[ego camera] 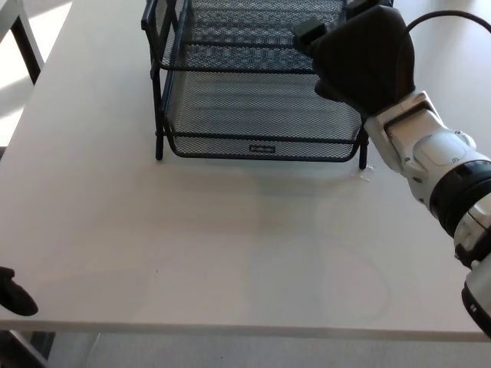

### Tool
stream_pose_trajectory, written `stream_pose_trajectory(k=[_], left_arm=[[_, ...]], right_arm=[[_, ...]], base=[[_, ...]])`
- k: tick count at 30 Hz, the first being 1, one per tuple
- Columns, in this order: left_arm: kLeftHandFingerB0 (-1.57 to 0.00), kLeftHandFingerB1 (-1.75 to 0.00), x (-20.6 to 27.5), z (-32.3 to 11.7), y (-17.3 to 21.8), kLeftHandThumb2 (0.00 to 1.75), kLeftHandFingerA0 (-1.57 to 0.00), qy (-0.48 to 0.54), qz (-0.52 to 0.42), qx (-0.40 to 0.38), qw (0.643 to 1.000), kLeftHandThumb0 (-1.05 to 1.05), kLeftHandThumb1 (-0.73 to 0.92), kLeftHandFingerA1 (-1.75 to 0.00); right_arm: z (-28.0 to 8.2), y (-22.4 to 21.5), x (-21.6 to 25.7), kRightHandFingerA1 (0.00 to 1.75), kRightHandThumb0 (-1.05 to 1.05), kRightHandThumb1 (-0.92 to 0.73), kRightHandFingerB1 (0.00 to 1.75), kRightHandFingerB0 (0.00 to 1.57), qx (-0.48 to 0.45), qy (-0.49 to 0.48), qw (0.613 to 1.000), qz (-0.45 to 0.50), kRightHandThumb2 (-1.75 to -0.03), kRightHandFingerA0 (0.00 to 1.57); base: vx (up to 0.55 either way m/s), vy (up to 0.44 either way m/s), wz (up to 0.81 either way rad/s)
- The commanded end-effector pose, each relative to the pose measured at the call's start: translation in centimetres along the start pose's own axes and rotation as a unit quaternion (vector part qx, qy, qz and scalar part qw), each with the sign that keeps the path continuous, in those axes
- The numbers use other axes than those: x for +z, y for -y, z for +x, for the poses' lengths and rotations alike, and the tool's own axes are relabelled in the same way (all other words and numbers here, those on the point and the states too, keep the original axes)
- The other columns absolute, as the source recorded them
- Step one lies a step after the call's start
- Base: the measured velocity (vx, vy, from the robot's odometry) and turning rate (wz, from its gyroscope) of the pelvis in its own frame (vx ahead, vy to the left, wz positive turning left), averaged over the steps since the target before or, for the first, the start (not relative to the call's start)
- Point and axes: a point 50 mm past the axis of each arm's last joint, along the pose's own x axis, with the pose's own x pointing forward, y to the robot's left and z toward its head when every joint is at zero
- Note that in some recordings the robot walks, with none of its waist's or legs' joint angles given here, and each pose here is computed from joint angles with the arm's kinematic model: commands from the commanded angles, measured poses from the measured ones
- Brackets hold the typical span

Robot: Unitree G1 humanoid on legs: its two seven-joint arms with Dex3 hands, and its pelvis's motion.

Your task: The robot uses its right hand to grab the drawer kept on the middle of the desk and pull it out towards the robot

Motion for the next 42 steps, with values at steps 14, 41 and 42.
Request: stream_pose_trajectory(k=[14, 41, 42], left_arm=[[-0.8, -0.6, -0.1, -0.4, -0.1, 0.57, -0.81, -0.004, -0.001, -0.001, 1.0, -0.28, 0.57, -0.89], [-0.81, -0.59, -0.6, -0.5, -0.1, 0.57, -0.81, -0.014, -0.003, 0.0, 1.0, -0.28, 0.57, -0.89], [-0.8, -0.58, -0.6, -0.5, -0.1, 0.57, -0.8, -0.012, -0.002, -0.001, 1.0, -0.29, 0.57, -0.88]], right_arm=[[-1.3, -0.2, 0.0, 1.17, -0.53, -0.53, 0.66, 1.0, -0.049, -0.005, 0.998, 0.029, -0.57, 1.06], [-7.3, -0.4, 0.4, 1.25, -0.6, -0.41, 0.77, 0.95, -0.178, 0.015, 0.984, 0.025, -0.83, 1.08], [-7.5, -0.3, 0.4, 1.25, -0.59, -0.41, 0.78, 0.95, -0.18, 0.014, 0.983, 0.028, -0.82, 1.08]], base=[[0.0, 0.0, 0.0], [0.0, 0.0, 0.0], [0.0, 0.0, 0.0]])
